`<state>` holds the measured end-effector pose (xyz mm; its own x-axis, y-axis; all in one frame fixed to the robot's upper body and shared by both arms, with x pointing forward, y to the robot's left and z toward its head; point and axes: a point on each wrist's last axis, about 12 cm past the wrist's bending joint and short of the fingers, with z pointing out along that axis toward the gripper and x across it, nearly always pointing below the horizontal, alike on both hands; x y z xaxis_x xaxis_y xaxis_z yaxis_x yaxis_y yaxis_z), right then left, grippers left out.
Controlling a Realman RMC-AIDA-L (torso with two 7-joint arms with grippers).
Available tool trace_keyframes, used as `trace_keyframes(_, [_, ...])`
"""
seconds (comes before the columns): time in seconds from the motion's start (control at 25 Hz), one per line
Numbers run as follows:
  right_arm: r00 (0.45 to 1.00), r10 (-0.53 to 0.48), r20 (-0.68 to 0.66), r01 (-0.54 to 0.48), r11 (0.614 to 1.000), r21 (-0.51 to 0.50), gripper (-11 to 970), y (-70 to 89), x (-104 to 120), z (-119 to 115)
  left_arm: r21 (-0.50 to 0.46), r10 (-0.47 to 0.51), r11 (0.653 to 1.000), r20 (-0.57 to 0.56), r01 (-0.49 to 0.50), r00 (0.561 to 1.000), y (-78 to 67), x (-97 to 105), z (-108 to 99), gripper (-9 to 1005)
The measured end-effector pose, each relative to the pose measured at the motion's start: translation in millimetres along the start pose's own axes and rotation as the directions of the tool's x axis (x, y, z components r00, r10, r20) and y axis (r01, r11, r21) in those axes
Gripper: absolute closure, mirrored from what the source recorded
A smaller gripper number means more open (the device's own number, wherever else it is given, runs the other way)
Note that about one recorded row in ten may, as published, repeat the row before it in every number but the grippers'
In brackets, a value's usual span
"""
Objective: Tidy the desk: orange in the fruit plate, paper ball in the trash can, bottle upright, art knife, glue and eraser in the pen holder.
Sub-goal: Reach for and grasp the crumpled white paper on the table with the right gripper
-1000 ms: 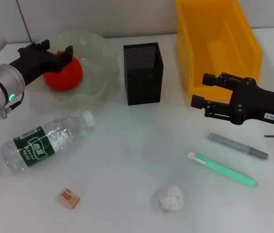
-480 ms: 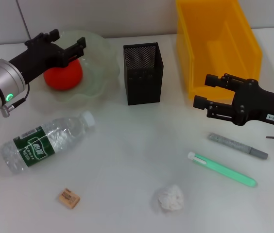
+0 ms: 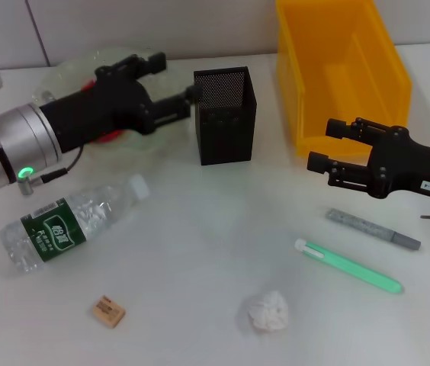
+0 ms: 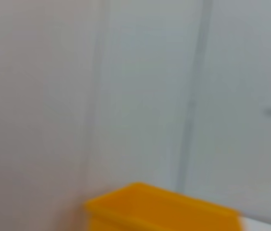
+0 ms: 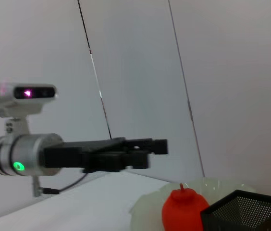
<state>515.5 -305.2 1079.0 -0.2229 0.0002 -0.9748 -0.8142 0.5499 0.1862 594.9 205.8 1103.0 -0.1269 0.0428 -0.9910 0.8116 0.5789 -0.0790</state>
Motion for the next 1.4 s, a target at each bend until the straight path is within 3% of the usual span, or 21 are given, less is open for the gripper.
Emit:
trace_keyframes(0.04, [1.0, -0.001, -0.005, 0.001, 1.0, 0.007, 181, -0.8, 0.4, -0.4, 0.121, 0.017, 0.993, -0.001, -0.017, 1.0, -10.9, -5.8, -2.8, 190])
trace_keyframes(0.12, [1.0, -0.002, -0.009, 0.002, 1.0, 0.011, 182, -1.6, 0.7, -0.7, 0.2, 0.023, 0.98, 0.0, -0.022, 1.0, -18.4, -9.1, -5.2, 191])
trace_keyframes(0.2, [1.0, -0.002, -0.017, 0.002, 1.0, 0.015, 182, -2.0, 1.6, -0.4, 0.2, 0.023, 0.98, 0.0, -0.022, 1.0, -18.4, -9.1, -5.2, 191])
trace_keyframes(0.24, [1.0, -0.002, -0.017, 0.002, 1.0, 0.015, 182, -2.0, 1.6, -0.4, 0.269, 0.024, 0.963, 0.016, -0.027, 1.0, -25.1, -11.7, -11.0, 192])
trace_keyframes(0.4, [0.998, 0.0, -0.057, 0.001, 1.0, 0.018, 182, -2.6, 5.3, -0.8, 0.337, 0.02, 0.941, 0.044, -0.034, 0.999, -30.2, -14.0, -23.7, 193])
trace_keyframes(0.56, [0.994, 0.006, -0.113, -0.005, 1.0, 0.005, 182, -3.1, 6.9, -1.0, 0.364, 0.014, 0.931, 0.057, -0.034, 0.998, -31.7, -11.8, -36.9, 194])
trace_keyframes(0.68, [0.988, 0.016, -0.155, -0.018, 1.0, -0.016, 183, -3.8, 0.9, -2.3, 0.335, 0.011, 0.942, 0.06, -0.03, 0.998, -30.6, -3.3, -50.1, 195])
trace_keyframes(1.0, [0.957, 0.052, -0.286, -0.072, 0.996, -0.061, 183, -3.2, -44.3, -14.3, 0.326, 0.025, 0.945, 0.017, -0.029, 1.0, -37.5, 14.2, -58.5, 198])
trace_keyframes(1.12, [0.918, 0.017, -0.397, -0.05, 0.996, -0.074, 184, 2.4, -66.7, -13.7, 0.33, 0.048, 0.943, 0.02, -0.052, 0.999, -43.0, 19.4, -56.8, 199])
trace_keyframes(1.24, [0.892, -0.01, -0.451, -0.028, 0.997, -0.078, 184, 6.5, -74.8, -10.5, 0.331, 0.053, 0.942, 0.023, -0.057, 0.998, -44.3, 20.3, -56.3, 200])
trace_keyframes(1.4, [0.823, -0.095, -0.56, 0.025, 0.991, -0.131, 184, 24.3, -93.3, 5.2, 0.325, 0.052, 0.944, 0.02, -0.055, 0.998, -44.9, 23.1, -57.9, 201])
